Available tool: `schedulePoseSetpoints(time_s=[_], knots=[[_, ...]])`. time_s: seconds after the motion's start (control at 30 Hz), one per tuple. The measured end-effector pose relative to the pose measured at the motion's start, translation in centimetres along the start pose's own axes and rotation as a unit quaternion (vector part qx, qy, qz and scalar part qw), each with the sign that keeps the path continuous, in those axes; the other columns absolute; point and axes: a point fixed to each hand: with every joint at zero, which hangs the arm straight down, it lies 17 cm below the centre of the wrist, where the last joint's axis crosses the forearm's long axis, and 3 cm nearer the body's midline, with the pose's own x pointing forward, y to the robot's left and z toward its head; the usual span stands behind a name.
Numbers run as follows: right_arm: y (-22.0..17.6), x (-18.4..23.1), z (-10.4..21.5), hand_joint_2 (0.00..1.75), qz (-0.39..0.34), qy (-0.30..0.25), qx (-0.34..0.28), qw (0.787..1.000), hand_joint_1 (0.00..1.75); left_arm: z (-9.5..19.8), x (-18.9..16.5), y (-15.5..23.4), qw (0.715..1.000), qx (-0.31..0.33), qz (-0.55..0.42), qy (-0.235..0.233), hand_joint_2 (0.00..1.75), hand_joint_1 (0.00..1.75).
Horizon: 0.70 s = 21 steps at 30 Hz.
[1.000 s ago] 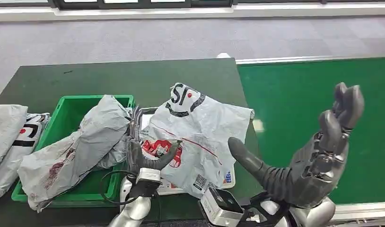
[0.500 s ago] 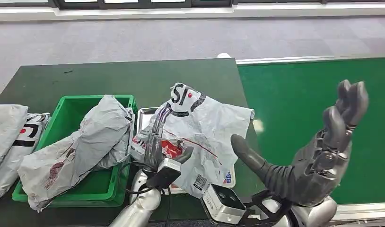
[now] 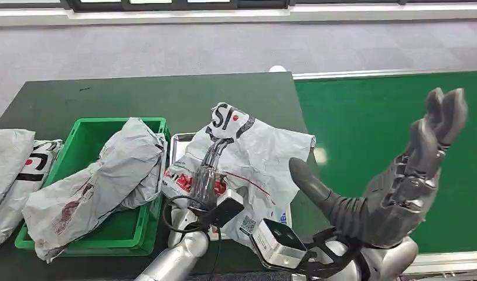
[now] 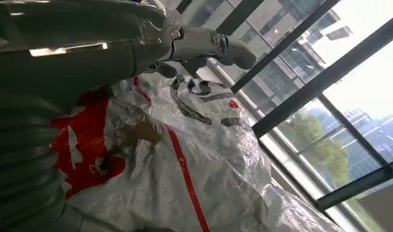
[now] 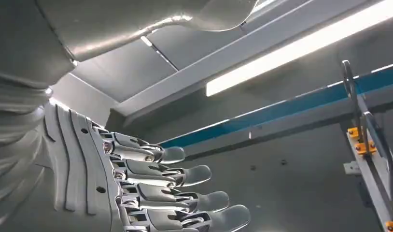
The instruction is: Moved the parcel from conveyor to table for the left to box.
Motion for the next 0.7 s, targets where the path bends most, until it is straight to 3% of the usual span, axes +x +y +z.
schedulePoseSetpoints(time_s=[0.07,0.1,0.13,0.7], knots=[[0.2,0.0,0.0,1.75,-0.001,0.001,0.001,1.0,0.0,0.1,-0.5,-0.4,1.0,-0.008,-0.017,0.011,1.75,0.09],[0.2,0.0,0.1,1.75,-0.001,0.001,0.002,1.0,0.0,0.1,-0.8,-0.7,0.999,-0.014,-0.025,0.016,1.75,1.34],[0.4,0.0,0.1,1.75,-0.001,0.001,0.004,1.0,0.0,0.2,-1.0,-0.9,0.999,-0.021,-0.032,0.019,1.75,1.75],[1.3,-0.1,0.6,1.75,-0.004,0.006,0.016,1.0,0.0,0.4,-2.2,-2.0,0.994,-0.046,-0.096,0.037,1.75,1.75]])
